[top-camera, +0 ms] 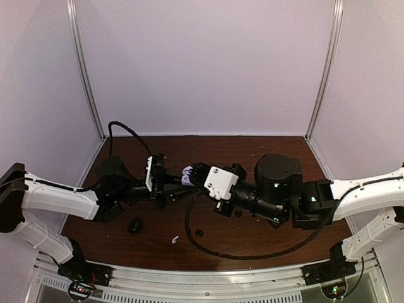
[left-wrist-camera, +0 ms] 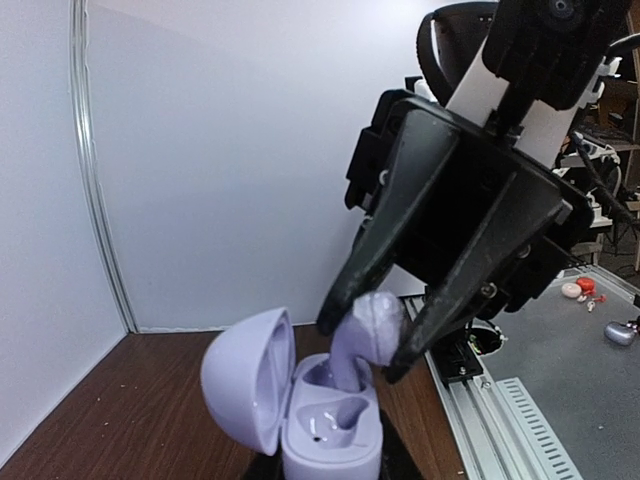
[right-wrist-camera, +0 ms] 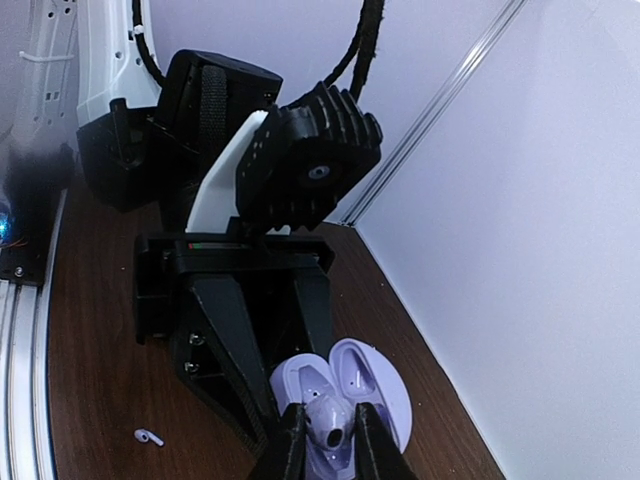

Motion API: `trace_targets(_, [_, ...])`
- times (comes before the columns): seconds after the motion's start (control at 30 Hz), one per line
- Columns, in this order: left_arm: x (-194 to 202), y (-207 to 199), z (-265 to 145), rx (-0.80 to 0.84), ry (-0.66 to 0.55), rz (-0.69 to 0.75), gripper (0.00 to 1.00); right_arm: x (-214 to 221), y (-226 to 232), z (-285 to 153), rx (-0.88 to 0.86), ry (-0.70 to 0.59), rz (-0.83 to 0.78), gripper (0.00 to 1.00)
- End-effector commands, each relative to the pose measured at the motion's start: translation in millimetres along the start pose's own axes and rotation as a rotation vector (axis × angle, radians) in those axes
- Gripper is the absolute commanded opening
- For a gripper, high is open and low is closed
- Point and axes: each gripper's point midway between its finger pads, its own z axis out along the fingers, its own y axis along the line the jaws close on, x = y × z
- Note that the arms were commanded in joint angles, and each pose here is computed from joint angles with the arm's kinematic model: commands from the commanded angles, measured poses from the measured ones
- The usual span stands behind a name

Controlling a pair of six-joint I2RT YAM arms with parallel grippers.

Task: Insert the wireless bluetooth earbuds into the charging case
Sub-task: Insert the right earbud into the right side groove of the charging case, then adjust the right earbud in the right side groove of the charging case.

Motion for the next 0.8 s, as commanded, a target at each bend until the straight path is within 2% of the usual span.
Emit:
trace_targets(0.0, [-22.4, 8.2, 5.8, -0.014, -0.058, 0.037, 0.00, 17.1, 5.5, 2.8, -0.008, 0.040, 0.000, 0.17])
trace_targets(0.37, [-20.8, 8.4, 6.7, -0.010, -0.055, 0.036, 0.00, 22.6, -4.9, 5.8, 0.020, 0.051, 0.024, 0.23])
trace_targets(0.6, [-18.0, 10.8, 7.4, -0.021, -0.053, 0.029, 0.00, 10.6, -12.7, -1.0, 0.027, 0.017, 0.049, 0.44])
trace_targets(0.77, [-16.0, 12.2, 8.6, -0.023, -0.052, 0.021, 0.00, 1.1, -15.4, -8.0, 0.014, -0.017, 0.075, 0.49])
